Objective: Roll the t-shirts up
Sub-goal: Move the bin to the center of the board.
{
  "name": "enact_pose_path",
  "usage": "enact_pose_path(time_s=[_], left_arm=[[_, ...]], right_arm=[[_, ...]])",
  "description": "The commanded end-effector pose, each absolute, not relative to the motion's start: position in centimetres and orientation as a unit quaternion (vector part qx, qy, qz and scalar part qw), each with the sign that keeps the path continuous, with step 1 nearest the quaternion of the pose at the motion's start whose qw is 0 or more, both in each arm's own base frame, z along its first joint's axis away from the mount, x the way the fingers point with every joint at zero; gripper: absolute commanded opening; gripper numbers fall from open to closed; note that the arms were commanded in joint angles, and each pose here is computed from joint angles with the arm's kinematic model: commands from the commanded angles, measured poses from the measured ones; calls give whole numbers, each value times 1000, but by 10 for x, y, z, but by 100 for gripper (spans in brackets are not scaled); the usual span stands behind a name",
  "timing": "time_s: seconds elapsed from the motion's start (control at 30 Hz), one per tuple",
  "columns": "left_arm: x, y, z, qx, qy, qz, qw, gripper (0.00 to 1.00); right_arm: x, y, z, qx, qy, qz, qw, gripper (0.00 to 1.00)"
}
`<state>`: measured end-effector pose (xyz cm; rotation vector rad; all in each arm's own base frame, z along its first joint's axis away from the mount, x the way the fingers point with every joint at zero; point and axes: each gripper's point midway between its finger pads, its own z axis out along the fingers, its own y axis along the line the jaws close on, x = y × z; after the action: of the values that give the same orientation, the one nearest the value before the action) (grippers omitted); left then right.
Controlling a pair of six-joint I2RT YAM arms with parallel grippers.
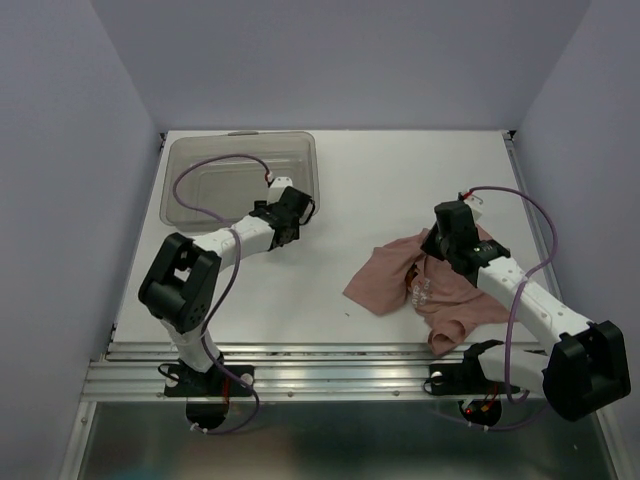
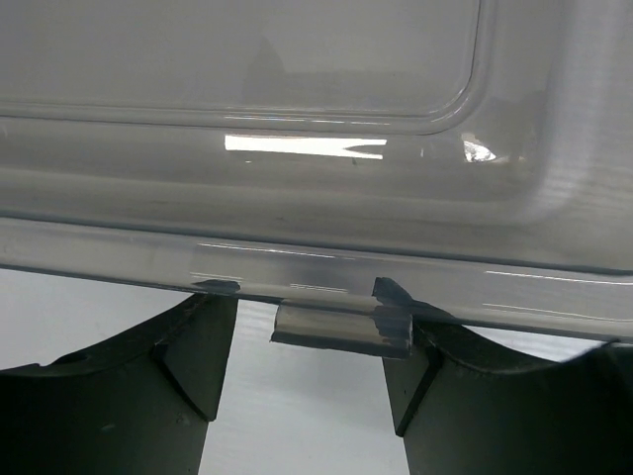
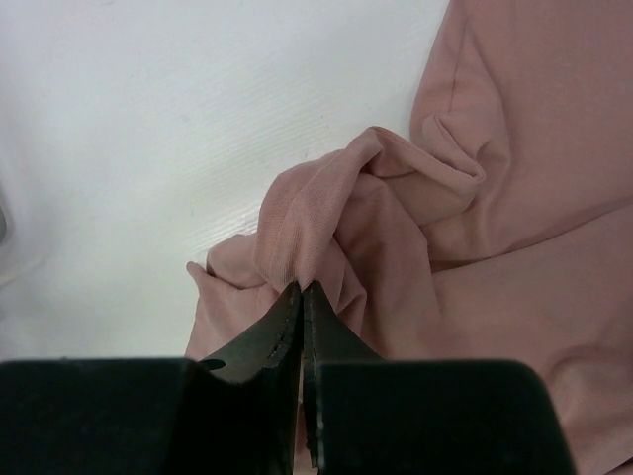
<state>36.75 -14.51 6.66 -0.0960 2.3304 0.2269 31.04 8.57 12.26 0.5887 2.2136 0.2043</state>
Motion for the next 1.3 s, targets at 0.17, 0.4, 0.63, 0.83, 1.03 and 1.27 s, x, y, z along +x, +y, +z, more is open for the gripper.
enact_pose_path(time_s=[0.17, 0.4, 0.63, 0.83, 1.03, 1.27], left_arm=[[418, -171, 115, -32, 893, 66, 443, 68], [392, -224, 166, 31, 893, -56, 446, 68], [339, -243, 186, 56, 892, -125, 430, 69], [318, -230, 180, 34, 898, -135, 418, 69], [317, -218, 186, 8, 895, -128, 427, 69], [317, -218, 184, 4, 897, -129, 424, 69]], right_arm=[[316, 83, 138, 224, 870, 81, 432, 9], [321, 75, 167, 174, 871, 51, 456, 64], [314, 102, 182, 120, 881, 65, 453, 75], [293, 173, 164, 34, 900, 74, 428, 75], [283, 203, 116, 2, 926, 53, 375, 77], [287, 181, 79, 13, 935, -43, 352, 66]])
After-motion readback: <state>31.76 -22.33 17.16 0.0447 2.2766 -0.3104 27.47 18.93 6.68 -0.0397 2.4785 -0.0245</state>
